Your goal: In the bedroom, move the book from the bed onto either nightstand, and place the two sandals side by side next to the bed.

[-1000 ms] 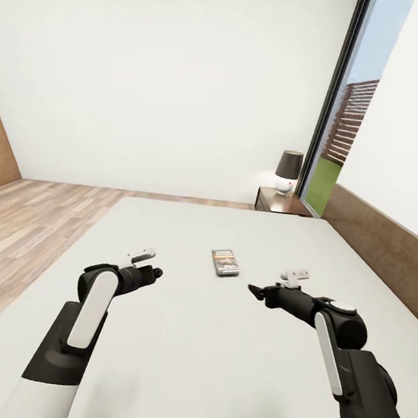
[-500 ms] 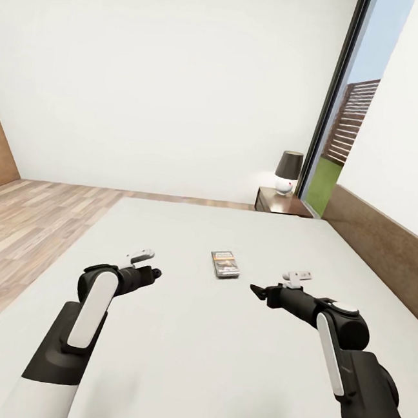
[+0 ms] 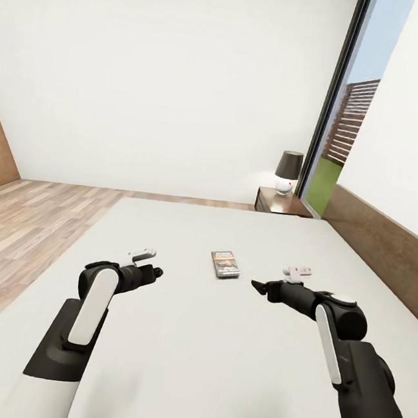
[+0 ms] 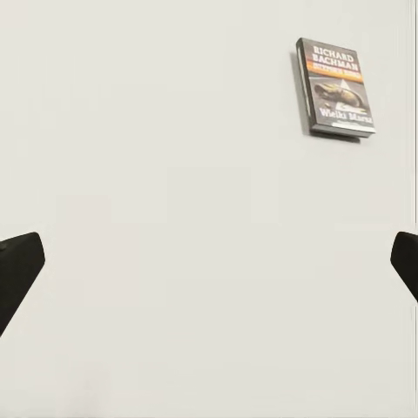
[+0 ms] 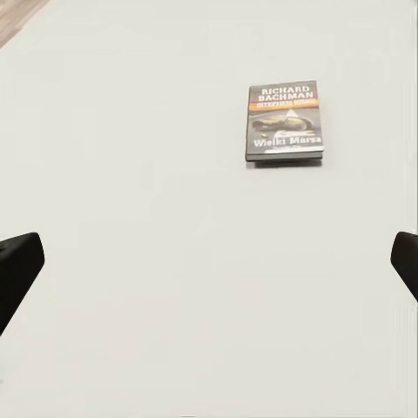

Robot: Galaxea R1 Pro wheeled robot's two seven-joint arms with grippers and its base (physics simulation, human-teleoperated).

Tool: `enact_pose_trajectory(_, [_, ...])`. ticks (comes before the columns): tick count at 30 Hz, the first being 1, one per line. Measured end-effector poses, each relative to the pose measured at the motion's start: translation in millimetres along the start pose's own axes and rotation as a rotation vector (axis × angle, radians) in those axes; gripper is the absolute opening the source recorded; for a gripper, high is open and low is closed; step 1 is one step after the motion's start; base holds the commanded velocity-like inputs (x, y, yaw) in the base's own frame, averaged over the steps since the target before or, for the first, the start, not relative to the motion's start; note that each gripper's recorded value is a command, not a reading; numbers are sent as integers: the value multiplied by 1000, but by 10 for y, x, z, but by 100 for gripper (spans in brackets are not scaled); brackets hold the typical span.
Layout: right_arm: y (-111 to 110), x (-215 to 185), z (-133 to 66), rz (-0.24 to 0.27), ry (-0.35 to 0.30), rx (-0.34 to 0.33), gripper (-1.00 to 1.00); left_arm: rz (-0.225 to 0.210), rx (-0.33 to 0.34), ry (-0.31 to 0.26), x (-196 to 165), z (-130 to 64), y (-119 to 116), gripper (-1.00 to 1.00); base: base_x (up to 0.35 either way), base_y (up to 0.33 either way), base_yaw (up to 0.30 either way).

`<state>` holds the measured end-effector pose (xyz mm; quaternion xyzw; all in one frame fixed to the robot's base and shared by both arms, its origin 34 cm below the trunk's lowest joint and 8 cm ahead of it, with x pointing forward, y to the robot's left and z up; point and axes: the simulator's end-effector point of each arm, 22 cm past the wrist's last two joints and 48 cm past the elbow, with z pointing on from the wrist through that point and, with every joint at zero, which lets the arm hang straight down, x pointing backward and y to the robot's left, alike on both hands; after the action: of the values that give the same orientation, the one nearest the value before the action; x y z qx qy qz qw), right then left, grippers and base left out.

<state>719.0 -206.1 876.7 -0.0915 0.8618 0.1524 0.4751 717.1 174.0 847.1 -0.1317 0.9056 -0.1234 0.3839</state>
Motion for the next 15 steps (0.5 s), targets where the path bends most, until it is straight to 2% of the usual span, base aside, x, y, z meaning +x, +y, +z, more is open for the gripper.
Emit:
enact_pose_trajectory(1, [-1,-3,1,1,0,0,100,0,0,0,0,0,0,100,0,0,-6])
enact_pose_trajectory(5, [-284,-158,227,44,73,82,100,-2,6,-3,-15,-13,-20,100,0,0,-3])
enact_pose_trajectory(6, [-285,-161,229,44,73,82,100,-2,6,-3,-15,-13,-20,100,0,0,-2])
enact_pose_trajectory(10, [-434,-235,539,85,139,120,100,-1,6,-5,-24,-18,-22,100,0,0,-1])
enact_pose_trajectory(13, [-472,-242,678,91,139,129,100,-1,7,-5,-26,-18,-26,100,0,0,0])
enact_pose_trajectory(15, [-489,-282,787,89,116,132,100,-1,8,-4,-28,-17,-37,100,0,0,0])
